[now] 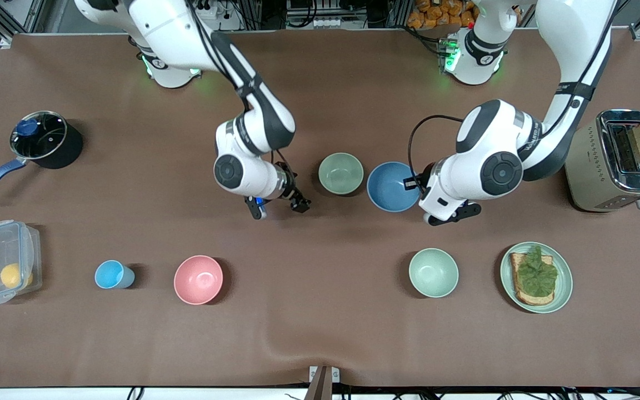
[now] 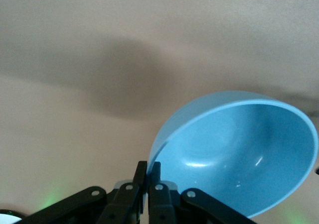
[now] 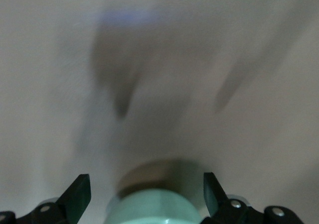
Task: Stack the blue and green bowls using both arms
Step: 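Carry the green bowl with the right gripper while the left gripper carries the blue bowl, then lower the blue bowl into the green bowl with the left gripper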
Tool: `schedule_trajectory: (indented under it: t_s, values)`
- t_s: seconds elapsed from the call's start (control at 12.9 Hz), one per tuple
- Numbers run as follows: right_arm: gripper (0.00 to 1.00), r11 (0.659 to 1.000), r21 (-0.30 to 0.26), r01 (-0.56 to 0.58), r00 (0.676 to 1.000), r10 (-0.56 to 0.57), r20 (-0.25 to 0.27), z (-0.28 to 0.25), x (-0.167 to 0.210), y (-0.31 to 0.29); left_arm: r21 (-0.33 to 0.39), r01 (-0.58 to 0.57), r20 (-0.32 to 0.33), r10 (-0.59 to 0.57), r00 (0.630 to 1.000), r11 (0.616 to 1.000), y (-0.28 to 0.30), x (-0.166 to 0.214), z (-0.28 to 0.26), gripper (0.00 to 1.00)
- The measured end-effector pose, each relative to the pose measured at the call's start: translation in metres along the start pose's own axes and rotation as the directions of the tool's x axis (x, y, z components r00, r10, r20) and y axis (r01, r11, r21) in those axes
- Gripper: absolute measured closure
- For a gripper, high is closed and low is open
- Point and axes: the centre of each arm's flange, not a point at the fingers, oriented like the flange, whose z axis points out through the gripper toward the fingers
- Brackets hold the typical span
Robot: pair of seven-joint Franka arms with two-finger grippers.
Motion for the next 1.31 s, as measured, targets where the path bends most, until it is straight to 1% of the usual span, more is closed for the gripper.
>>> schedule_trajectory:
  t_s: [0.15, 0.31, 0.62, 1.0, 1.31]
  values:
    - [0.0, 0.995, 0.006, -0.1, 0.992, 0.099, 0.082, 0.013, 0.01, 0.0, 0.0, 0.002, -0.002, -0.002, 1.0, 1.0, 0.004, -0.003, 0.002, 0.95]
    - [0.0, 0.989, 0.019, -0.147, 0.982, 0.143, 0.126, 0.014, 0.009, -0.001, 0.005, 0.007, 0.001, -0.007, 1.0, 1.0, 0.006, -0.005, 0.007, 0.95]
    - [0.0, 0.983, 0.018, -0.18, 0.974, 0.176, 0.142, 0.018, 0.009, 0.0, 0.008, 0.032, -0.008, -0.032, 0.999, 0.999, 0.02, -0.016, 0.029, 0.95]
    - [0.0, 0.982, 0.013, -0.187, 0.973, 0.183, 0.14, 0.022, 0.012, 0.001, 0.016, 0.062, -0.023, -0.062, 0.998, 0.998, 0.05, -0.045, 0.06, 0.95]
    - [0.0, 0.982, 0.013, -0.187, 0.973, 0.183, 0.14, 0.022, 0.012, 0.001, 0.018, 0.062, -0.03, -0.062, 0.998, 0.998, 0.074, -0.066, 0.083, 0.95]
